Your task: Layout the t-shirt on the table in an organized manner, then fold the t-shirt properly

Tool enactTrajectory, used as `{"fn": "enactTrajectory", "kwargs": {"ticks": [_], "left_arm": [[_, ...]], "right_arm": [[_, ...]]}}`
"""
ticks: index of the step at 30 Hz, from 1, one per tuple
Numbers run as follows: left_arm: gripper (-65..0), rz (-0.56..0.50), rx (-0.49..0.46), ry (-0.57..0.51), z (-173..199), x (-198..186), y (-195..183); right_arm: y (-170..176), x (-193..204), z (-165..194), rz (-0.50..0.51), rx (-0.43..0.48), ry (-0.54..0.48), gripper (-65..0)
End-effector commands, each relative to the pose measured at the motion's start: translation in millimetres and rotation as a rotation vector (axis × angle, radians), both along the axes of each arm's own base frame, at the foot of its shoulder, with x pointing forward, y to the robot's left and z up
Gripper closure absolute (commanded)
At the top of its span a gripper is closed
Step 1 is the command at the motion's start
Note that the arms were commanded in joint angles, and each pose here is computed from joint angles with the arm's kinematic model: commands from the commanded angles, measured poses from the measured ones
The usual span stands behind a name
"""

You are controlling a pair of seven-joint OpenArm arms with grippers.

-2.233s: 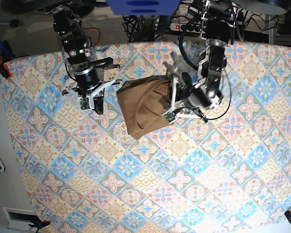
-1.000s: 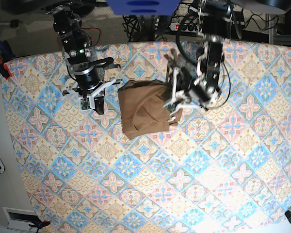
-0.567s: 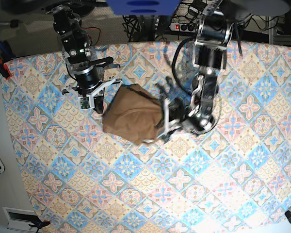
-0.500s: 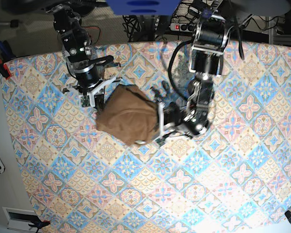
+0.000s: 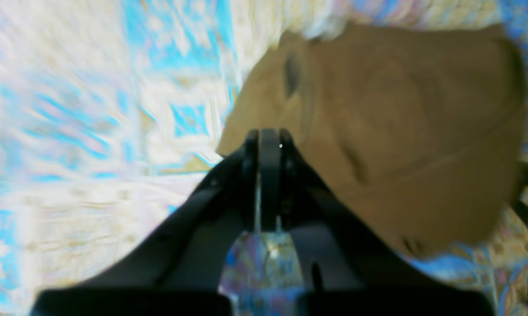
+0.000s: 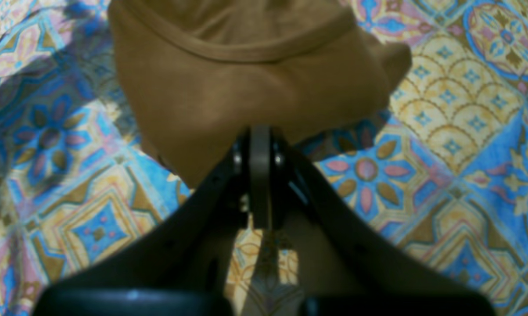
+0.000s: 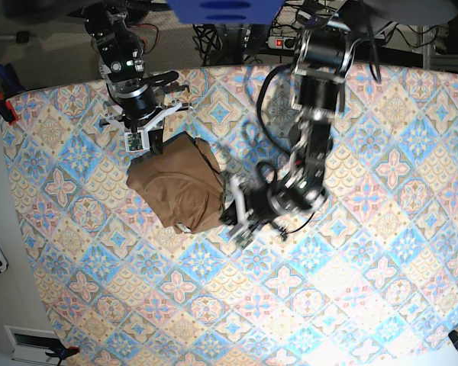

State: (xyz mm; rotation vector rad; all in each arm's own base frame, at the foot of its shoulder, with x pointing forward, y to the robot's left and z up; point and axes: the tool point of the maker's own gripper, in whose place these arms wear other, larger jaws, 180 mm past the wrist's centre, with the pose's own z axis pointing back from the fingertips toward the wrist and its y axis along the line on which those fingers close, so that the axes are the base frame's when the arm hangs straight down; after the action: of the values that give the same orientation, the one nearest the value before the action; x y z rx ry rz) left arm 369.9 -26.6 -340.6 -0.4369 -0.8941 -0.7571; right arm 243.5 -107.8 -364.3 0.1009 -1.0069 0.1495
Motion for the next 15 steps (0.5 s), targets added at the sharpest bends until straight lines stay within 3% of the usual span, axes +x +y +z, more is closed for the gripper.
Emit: {"fn": "enactTrajectory", "kwargs": {"ticks": [1,7,11,15], "left_arm": [[0.0,0.005,0.003,-0.047,11,-4,8],[0.0,0.167,0.104,-0.113,18,-54,78],[0.0,0.29,0.146,-0.1,18,-88,123],[0.0,0.34,0.177,-0.042,5,-119,143]], "right_arm": [[0,7,14,0.005,0.004,-0.056,0.0],[-46,4,29,-0.104,-0.039,-0.16,0.0],[-88,-36,22,-0.185,-0.108,-0.151,0.0],[-101,-43,38,-0.206,-0.129,-0.244,0.0]]}}
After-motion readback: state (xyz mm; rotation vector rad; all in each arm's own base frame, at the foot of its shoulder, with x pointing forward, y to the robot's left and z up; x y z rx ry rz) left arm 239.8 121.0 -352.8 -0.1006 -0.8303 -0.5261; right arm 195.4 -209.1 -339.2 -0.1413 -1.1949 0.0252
